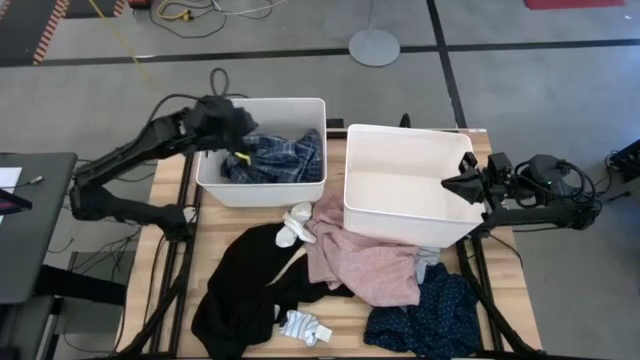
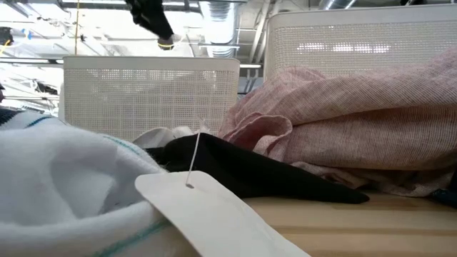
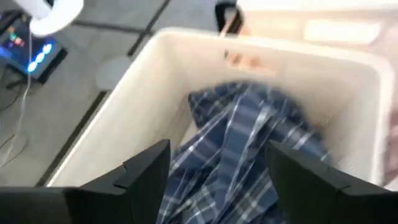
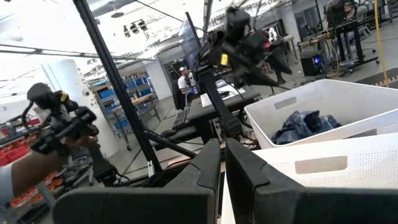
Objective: Sort clothes
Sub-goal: Put the blue pants into the left white laundry organizer, then put the black pants into the left white laundry organizer
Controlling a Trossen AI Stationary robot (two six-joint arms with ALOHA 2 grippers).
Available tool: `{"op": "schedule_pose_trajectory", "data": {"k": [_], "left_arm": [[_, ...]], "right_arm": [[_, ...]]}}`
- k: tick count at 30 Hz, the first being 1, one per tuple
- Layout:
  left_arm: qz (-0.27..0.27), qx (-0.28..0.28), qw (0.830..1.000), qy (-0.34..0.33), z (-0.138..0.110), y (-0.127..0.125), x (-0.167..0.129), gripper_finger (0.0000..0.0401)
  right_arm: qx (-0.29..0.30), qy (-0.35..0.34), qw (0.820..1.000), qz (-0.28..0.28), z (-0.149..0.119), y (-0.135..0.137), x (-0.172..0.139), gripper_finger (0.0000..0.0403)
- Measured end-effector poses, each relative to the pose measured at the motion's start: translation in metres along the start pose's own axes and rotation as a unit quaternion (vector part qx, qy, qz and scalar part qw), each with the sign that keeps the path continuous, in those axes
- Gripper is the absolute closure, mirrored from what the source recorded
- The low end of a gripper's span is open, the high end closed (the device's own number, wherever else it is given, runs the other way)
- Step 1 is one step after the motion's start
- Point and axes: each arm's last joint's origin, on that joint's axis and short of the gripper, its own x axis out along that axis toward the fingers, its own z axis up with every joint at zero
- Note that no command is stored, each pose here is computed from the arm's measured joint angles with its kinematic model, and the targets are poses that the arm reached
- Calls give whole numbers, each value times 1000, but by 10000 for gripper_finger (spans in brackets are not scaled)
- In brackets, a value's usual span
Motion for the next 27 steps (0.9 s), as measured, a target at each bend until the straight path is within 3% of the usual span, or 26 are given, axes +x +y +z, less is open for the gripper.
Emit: {"op": "schedule_pose_trajectory", "data": {"k": [5, 13, 18, 27], "left_arm": [[-74, -14, 993, -87, 1, -2, -38, 144], [-269, -10, 948, -172, -4, -23, -89, 144], [-341, 8, 925, -166, -8, -42, -103, 144], [-391, 37, 916, -79, -29, -84, -91, 144]], "right_arm": [[0, 0, 1000, 0, 0, 0, 0, 358], [0, 0, 1000, 0, 0, 0, 0, 358], [0, 0, 1000, 0, 0, 0, 0, 358], [0, 0, 1000, 0, 0, 0, 0, 358]]}}
